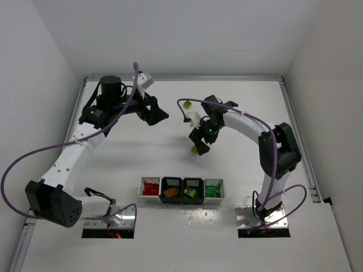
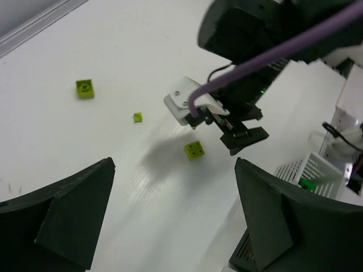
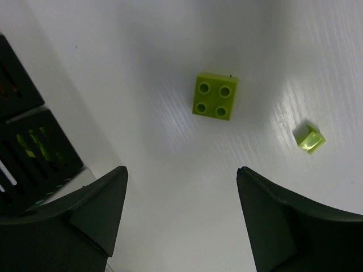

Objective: Sort the legos into containers by color

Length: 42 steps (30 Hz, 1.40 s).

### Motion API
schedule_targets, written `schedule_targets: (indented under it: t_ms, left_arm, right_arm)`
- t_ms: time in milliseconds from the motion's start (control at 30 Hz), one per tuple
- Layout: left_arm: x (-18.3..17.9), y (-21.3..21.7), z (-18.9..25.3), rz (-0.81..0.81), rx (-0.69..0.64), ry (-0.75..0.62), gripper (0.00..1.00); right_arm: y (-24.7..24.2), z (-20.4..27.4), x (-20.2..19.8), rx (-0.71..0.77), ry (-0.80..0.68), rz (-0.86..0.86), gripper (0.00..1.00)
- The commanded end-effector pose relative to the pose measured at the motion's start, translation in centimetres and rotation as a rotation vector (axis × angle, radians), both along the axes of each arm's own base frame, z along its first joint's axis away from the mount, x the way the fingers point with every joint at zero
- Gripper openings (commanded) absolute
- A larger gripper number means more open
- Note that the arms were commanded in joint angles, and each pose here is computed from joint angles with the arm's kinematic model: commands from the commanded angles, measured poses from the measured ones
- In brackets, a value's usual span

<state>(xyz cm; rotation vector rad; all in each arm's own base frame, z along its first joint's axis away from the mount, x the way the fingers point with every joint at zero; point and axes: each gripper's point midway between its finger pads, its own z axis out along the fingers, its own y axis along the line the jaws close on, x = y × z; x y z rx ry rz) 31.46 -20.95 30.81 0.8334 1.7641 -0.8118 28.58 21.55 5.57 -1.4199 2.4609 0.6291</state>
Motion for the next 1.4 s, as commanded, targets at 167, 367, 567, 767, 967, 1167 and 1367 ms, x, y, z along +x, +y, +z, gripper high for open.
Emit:
schedule_targets:
  t_ms: [167, 367, 567, 767, 967, 1167, 1367]
  left_arm:
    - [3.0, 4.9, -0.9, 0.264, -0.146, 0.186, 0.95]
    - [3.8, 6.6, -2.3, 0.321, -0.141, 0.255, 0.99]
    - [4.6, 8.1, -3.5, 0.369, -0.116, 0.271, 0.99]
    - [4.9, 8.7, -4.6, 0.406, -0.079, 0.286, 0.99]
    - [5.1, 9.4, -5.6, 0.41, -0.038, 0.276, 0.99]
    - [5.2, 9.6, -8.0, 0.413, 0.0, 0.348, 0.99]
    - [6.2, 10.8, -11.7, 0.522, 0.043, 0.471, 0.99]
  right_arm:
    - [1.7, -2.0, 3.1, -0.051, -0.093, -0.033, 0.78]
    - [2.5, -3.8, 3.6, -0.085, -0.093, -0.035, 0.78]
    - [2.7, -5.6, 3.2, -0.13, -0.055, -0.038, 0.69]
    - [2.6, -6.0, 3.4, -0.141, -0.056, -0.049, 0.41]
    - [3.2, -3.4, 2.0, -0.089, -0.051, 0.011, 0.12]
    - [4.5, 4.7, -0.3, 0.104, -0.094, 0.176, 0.08]
    - [5.5, 10.5, -5.7, 0.235, -0.141, 0.346, 0.08]
